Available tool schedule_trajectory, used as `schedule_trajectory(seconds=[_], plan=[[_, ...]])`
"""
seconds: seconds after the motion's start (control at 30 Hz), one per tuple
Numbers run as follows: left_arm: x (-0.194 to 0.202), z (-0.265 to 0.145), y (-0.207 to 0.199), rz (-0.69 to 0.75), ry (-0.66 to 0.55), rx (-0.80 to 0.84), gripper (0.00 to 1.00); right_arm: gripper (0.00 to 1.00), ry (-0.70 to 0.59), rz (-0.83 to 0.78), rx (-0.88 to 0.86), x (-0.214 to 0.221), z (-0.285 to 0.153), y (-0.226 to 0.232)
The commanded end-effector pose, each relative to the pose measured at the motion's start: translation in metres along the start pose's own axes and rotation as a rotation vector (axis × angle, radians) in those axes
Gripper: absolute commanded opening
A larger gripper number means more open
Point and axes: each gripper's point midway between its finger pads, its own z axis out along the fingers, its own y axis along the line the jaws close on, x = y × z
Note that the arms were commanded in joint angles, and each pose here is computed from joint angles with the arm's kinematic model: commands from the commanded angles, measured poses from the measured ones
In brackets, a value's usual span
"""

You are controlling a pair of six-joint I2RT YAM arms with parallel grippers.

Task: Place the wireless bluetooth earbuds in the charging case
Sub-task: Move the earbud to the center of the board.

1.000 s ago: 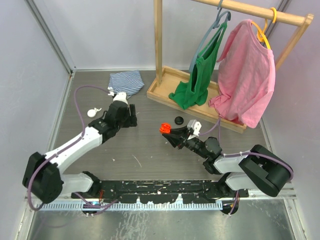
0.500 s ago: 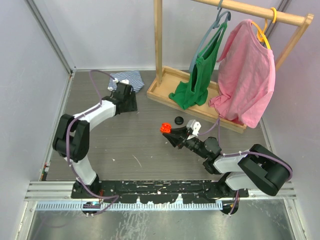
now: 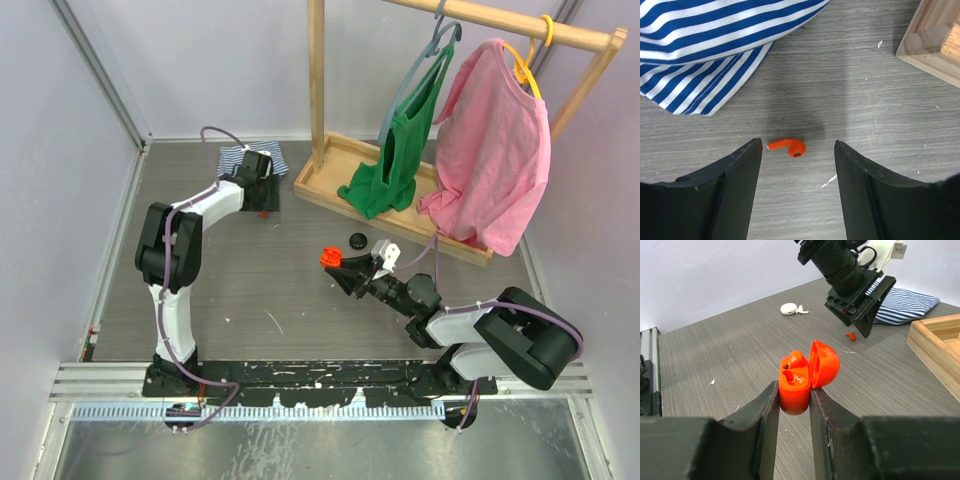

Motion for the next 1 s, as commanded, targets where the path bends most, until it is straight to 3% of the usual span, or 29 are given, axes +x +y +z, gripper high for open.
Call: schedule_trajectory(seconds=[0.0, 0.5, 0.97], plan=[[-0.007, 0.008, 0.002, 0.056, 0.019, 0.001, 0.6, 0.01, -0.062, -0.028, -0.004, -0.017, 0.007, 0.0], [0.032, -0.003, -0.006, 0.019, 0.183, 0.055, 0.39, 0.01, -0.058, -0.017, -0.014, -0.016, 0.008, 0.002], [0.034, 0.002, -0.003, 0.034, 0.207, 0.019, 0.25, 0.01, -0.048, -0.017, -0.014, -0.013, 0.01, 0.001]])
